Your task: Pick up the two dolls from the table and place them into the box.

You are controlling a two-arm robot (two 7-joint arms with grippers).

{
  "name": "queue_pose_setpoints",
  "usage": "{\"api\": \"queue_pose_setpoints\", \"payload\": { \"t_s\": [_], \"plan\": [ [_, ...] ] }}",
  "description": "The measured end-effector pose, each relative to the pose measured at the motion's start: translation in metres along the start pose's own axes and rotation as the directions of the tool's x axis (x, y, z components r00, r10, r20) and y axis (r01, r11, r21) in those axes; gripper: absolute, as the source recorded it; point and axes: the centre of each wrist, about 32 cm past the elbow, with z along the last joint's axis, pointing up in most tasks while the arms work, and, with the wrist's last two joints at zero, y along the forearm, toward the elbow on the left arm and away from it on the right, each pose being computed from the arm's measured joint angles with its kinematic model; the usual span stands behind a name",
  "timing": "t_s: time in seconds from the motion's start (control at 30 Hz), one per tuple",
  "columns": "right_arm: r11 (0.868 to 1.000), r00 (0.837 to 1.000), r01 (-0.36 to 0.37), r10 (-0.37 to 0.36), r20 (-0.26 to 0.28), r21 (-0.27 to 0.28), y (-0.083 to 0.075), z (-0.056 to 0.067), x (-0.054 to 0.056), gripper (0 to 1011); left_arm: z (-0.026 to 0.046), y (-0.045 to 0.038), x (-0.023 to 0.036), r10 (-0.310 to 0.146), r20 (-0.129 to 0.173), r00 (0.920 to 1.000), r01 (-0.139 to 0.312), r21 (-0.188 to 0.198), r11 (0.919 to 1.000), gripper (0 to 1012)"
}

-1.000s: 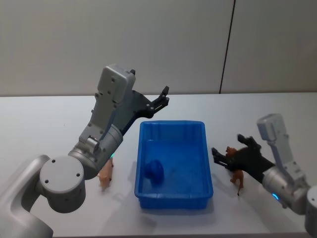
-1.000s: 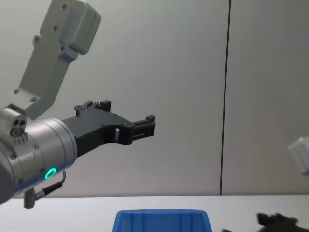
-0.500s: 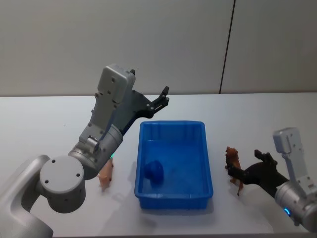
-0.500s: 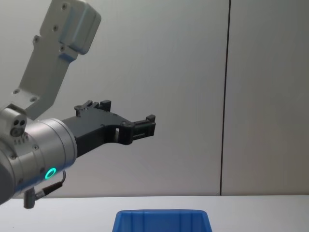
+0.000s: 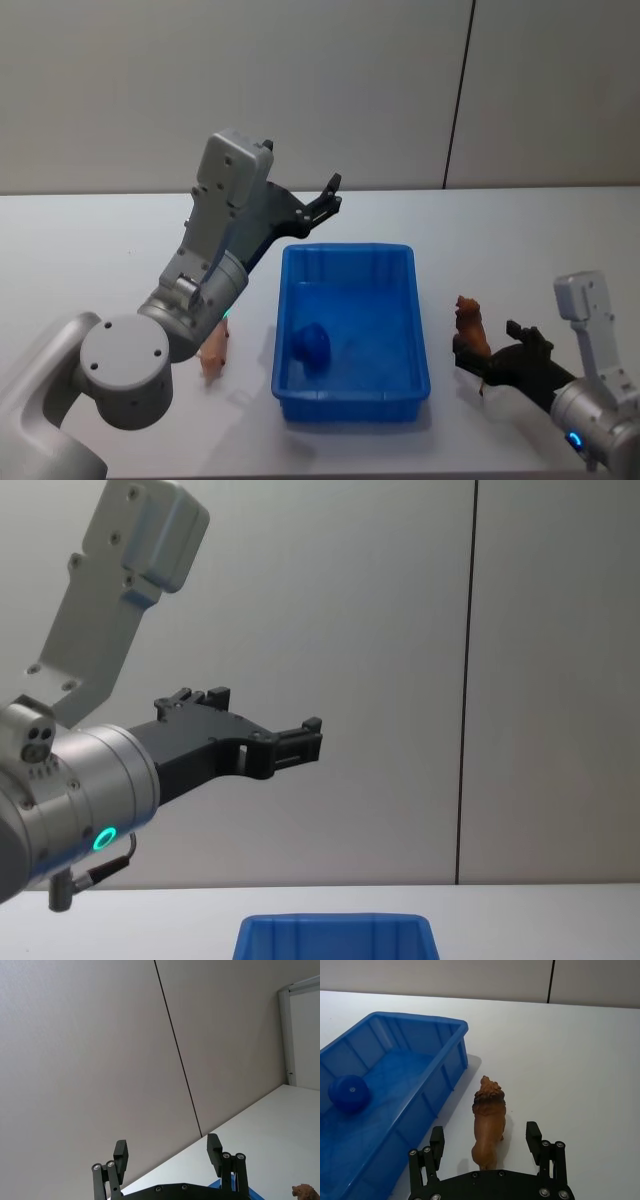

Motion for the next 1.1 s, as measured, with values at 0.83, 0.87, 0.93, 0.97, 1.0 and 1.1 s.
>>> {"api": "queue_pose_setpoints", "payload": {
  "t_s": [0.83, 0.87, 0.93, 0.97, 1.0, 1.1],
  "plan": [
    [0.997, 0.998, 0.026, -0.03, -0.052, -0.074, 0.014, -0.009, -0.007, 589, 0.0, 0.0, 0.0, 0.0, 0.0, 1.0, 0.0, 0.0, 1.0, 1001],
    [0.997, 0.998, 0.028, -0.032, -0.052, -0.078, 0.014, -0.009, -0.007, 543, 0.0, 0.0, 0.0, 0.0, 0.0, 1.0, 0.0, 0.0, 1.0, 1001],
    [0.995, 0.998, 0.035, -0.04, -0.049, -0.092, 0.015, -0.009, -0.008, 503, 0.0, 0.0, 0.0, 0.0, 0.0, 1.0, 0.0, 0.0, 1.0, 1001],
    [0.995, 0.998, 0.037, -0.042, -0.048, -0.095, 0.015, -0.008, -0.008, 459, 0.0, 0.0, 0.0, 0.0, 0.0, 1.0, 0.0, 0.0, 1.0, 1001],
    [0.994, 0.998, 0.041, -0.046, -0.046, -0.102, 0.016, -0.008, -0.008, 422, 0.0, 0.0, 0.0, 0.0, 0.0, 1.0, 0.0, 0.0, 1.0, 1001],
    [0.993, 0.998, 0.044, -0.049, -0.042, -0.107, 0.017, -0.008, -0.009, 336, 0.0, 0.0, 0.0, 0.0, 0.0, 1.0, 0.0, 0.0, 1.0, 1001]
  ]
}}
